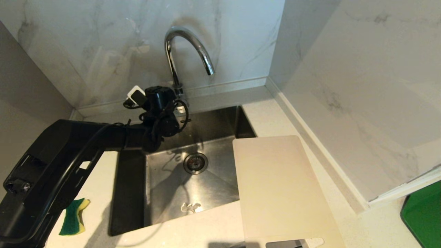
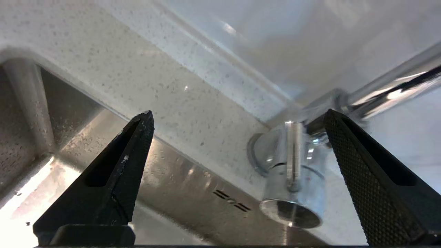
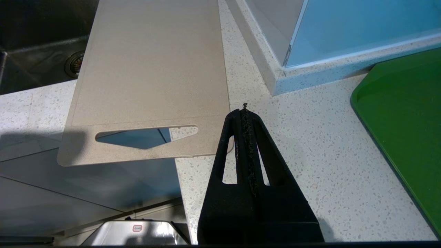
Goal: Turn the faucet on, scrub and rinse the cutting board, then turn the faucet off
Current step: Turn on the tap
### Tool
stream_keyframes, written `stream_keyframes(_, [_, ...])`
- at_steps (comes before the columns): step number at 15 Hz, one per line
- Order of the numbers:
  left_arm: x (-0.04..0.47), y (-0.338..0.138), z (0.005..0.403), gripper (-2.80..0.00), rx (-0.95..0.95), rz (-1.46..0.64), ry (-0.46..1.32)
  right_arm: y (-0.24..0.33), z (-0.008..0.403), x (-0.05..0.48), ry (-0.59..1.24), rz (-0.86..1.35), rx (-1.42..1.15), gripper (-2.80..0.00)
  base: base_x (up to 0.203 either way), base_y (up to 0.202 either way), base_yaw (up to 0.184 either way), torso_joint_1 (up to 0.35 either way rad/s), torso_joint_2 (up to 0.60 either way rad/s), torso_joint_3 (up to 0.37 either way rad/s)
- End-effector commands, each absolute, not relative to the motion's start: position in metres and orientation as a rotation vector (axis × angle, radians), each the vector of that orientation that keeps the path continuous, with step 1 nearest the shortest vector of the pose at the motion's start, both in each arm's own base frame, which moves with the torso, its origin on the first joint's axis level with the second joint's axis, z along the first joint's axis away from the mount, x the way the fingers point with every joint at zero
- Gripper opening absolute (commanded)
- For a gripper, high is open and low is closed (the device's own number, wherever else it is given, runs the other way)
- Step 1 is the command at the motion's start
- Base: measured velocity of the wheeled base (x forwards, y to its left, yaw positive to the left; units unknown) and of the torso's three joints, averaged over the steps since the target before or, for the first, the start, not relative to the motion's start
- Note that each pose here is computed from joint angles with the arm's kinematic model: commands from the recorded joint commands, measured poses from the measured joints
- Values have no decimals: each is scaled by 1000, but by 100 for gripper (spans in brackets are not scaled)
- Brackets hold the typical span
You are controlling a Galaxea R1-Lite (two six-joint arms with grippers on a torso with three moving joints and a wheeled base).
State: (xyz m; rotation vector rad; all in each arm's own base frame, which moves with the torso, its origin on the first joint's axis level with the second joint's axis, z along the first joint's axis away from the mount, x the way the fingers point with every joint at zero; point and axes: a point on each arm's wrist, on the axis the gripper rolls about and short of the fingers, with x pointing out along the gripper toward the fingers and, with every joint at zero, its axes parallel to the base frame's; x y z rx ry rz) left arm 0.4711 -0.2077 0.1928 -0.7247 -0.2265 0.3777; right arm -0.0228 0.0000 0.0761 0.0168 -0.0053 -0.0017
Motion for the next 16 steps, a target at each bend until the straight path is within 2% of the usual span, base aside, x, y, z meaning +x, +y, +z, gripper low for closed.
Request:
stream_keyframes(1, [469,-205,200,0,-738,388,-243,0,76,-23,-5,-1,17,-280,0,0,0,0,0,0])
stream_keyframes(12, [479,-192,188,0,-761,396,-231,0,76,-23,-6,-1,17,-280,0,0,0,0,0,0])
stream_keyframes(16, [476,-191,186,0,-825,402,-152,0,76,-23,-5,-1,17,-280,0,0,0,0,0,0])
